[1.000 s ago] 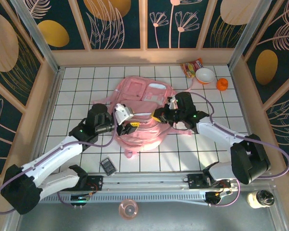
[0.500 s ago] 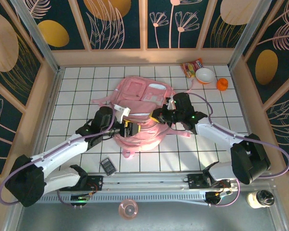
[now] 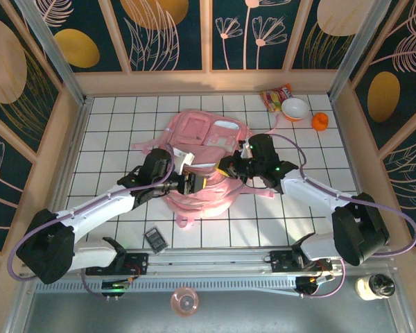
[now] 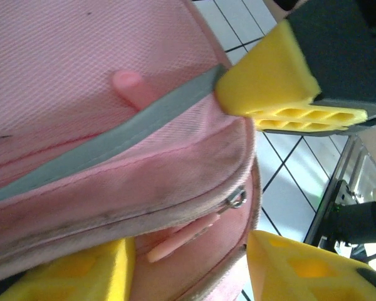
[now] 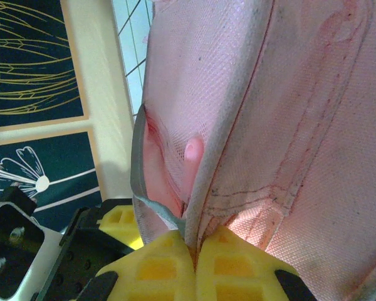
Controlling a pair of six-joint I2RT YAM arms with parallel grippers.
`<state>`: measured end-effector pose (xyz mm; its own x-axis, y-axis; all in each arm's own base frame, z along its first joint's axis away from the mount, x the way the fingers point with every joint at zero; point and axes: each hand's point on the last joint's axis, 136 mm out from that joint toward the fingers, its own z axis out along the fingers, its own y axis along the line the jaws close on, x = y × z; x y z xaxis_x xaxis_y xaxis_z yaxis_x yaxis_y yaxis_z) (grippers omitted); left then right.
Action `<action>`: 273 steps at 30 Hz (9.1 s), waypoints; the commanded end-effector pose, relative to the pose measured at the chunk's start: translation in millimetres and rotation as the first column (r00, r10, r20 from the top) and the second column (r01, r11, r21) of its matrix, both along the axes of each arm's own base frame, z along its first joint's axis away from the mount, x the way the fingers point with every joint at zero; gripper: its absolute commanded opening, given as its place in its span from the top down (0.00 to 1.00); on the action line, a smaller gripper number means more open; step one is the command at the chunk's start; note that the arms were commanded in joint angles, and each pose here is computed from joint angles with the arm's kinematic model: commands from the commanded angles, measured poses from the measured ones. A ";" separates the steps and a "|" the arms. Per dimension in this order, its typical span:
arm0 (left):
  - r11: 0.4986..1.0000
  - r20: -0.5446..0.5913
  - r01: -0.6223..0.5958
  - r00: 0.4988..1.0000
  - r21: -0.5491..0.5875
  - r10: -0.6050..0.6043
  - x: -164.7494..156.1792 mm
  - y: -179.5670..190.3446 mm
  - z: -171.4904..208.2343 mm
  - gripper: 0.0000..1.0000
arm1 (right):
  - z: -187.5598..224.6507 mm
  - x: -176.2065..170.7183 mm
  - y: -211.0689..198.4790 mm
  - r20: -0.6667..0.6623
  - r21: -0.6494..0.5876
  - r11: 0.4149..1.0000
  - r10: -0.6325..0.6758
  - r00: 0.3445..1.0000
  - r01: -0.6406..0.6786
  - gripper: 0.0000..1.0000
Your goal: Pack the student bag
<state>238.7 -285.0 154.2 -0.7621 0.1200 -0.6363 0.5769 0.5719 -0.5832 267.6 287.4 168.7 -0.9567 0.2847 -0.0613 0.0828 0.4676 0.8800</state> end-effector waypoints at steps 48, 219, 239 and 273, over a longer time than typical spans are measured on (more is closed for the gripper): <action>0.998 0.214 -0.055 0.976 0.033 0.046 22.6 18.8 42.7 1.00 | 39.3 -3.1 29.9 0.661 -0.726 0.661 0.747 0.074 -0.191 0.41; 0.991 0.569 -0.130 0.818 0.046 0.081 32.2 41.1 111.3 0.32 | 63.9 -37.5 -38.6 0.723 -0.673 0.596 0.656 -0.216 -0.438 1.00; 0.785 0.418 0.561 0.667 0.263 -0.617 45.1 32.3 -3.6 0.16 | 56.6 -29.6 -40.8 0.740 -0.635 0.592 0.651 -0.170 -0.496 1.00; 0.801 0.337 0.585 0.734 0.126 -0.589 15.0 11.9 -7.2 0.55 | 48.9 -20.5 -51.2 0.720 -0.654 0.663 0.693 -0.032 -0.364 1.00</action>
<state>258.4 -269.3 137.2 -0.2785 0.5167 -0.8096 0.9574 0.0824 -0.2767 247.0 235.5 205.3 -0.0393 -0.4793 -0.8768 -0.9948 0.1014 -0.0108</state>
